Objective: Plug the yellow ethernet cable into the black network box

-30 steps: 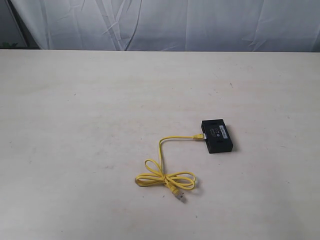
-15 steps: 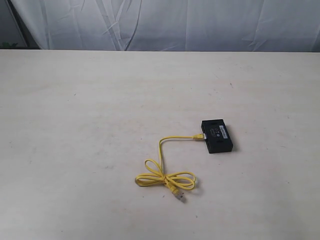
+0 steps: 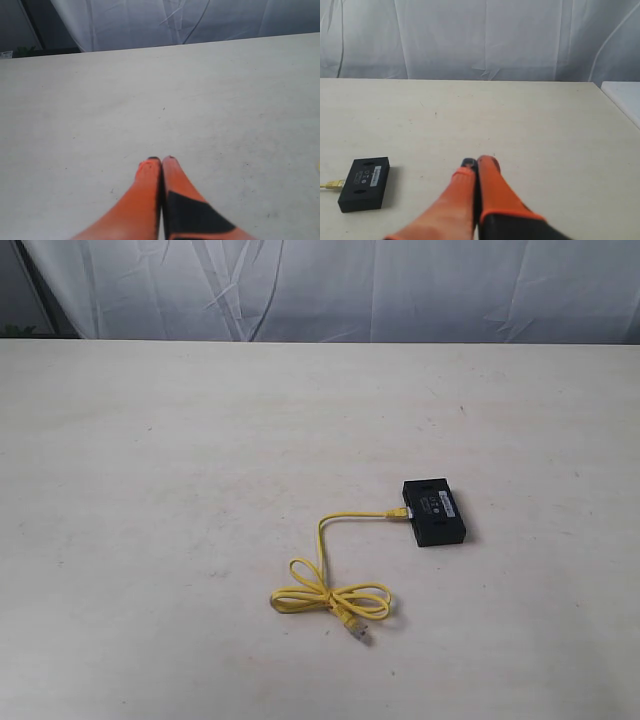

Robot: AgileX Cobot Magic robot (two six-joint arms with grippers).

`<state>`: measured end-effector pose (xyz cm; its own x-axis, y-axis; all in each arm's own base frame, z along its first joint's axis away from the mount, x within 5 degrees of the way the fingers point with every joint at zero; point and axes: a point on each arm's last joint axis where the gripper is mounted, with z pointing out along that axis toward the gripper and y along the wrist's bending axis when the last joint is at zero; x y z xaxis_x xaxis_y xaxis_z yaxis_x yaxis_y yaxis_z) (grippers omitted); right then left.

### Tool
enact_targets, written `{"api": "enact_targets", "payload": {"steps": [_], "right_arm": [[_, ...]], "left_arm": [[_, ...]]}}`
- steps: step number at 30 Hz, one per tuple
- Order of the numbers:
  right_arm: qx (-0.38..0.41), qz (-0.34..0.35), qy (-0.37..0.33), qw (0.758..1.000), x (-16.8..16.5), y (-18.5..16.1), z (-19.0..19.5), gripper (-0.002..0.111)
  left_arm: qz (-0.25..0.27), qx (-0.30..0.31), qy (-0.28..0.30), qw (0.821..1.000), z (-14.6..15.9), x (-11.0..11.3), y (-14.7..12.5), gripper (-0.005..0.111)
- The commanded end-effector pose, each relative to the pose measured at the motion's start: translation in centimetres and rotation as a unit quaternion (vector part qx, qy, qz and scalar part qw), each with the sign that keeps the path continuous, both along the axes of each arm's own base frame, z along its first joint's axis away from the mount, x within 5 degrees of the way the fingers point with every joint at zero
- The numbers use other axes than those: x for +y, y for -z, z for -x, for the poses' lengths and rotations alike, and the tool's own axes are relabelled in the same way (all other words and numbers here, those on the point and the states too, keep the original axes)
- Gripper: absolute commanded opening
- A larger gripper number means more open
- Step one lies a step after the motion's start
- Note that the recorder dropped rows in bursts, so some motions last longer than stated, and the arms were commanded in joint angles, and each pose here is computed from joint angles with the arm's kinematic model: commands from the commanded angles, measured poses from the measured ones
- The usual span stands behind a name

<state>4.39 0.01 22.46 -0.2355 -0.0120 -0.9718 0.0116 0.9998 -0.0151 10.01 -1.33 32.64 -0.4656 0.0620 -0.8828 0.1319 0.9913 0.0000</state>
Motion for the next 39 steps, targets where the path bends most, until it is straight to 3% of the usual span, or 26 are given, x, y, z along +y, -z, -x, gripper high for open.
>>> {"api": "enact_targets", "payload": {"steps": [1, 14, 24, 39], "right_arm": [[-0.004, -0.001, 0.004, 1.0, -0.1, 1.0, -0.3, 0.0], [0.024, -0.002, 0.005, 1.0, -0.1, 4.5, -0.9, 0.0], [0.019, 0.001, -0.049, 0.999, 0.5, 4.4, -0.9, 0.0], [0.018, 0.003, -0.051, 0.999, 0.5, 4.4, -0.9, 0.0]], "left_arm": [[0.004, -0.007, -0.001, 1.0, 0.1, 0.0, -0.1, 0.0], [0.004, -0.007, -0.001, 1.0, 0.1, 0.0, -0.1, 0.0], [0.004, -0.007, -0.001, 1.0, 0.1, 0.0, -0.1, 0.0], [0.004, -0.007, -0.001, 1.0, 0.1, 0.0, -0.1, 0.0]]}}
